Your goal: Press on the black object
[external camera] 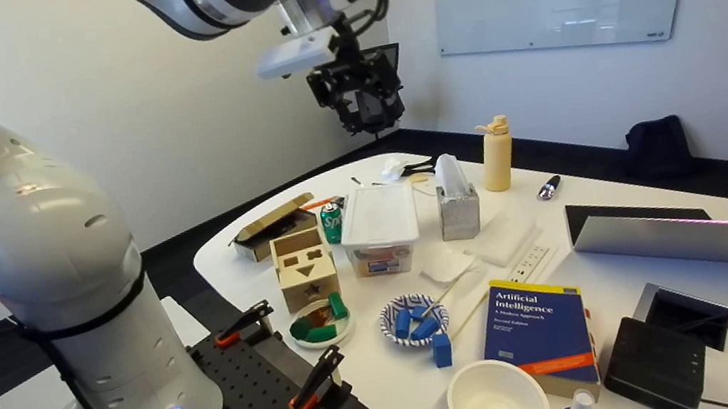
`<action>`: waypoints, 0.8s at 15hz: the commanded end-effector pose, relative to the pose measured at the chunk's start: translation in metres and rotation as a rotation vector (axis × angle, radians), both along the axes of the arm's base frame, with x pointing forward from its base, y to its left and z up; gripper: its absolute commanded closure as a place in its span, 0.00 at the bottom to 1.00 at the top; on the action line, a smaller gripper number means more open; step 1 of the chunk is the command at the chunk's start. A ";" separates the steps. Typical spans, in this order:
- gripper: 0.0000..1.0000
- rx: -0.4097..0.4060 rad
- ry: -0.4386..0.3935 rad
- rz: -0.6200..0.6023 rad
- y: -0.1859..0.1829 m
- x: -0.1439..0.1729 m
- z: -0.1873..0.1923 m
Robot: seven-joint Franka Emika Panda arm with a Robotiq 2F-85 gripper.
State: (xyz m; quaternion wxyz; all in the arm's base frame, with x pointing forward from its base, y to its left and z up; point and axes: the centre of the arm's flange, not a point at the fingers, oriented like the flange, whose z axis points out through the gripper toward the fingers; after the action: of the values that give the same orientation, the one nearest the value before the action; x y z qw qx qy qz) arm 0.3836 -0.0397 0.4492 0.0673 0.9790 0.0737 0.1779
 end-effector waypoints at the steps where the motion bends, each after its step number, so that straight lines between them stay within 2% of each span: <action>1: 0.00 0.027 0.007 0.012 -0.062 0.070 -0.023; 5: 0.00 0.080 -0.001 -0.043 -0.139 0.114 -0.065; 9: 0.00 0.137 0.020 -0.040 -0.203 0.153 -0.108; 12: 0.00 0.125 0.035 -0.060 -0.242 0.182 -0.141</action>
State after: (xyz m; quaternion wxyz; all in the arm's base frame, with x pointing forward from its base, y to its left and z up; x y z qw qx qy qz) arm 0.5167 -0.2349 0.3378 0.0085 0.9836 0.0356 0.1766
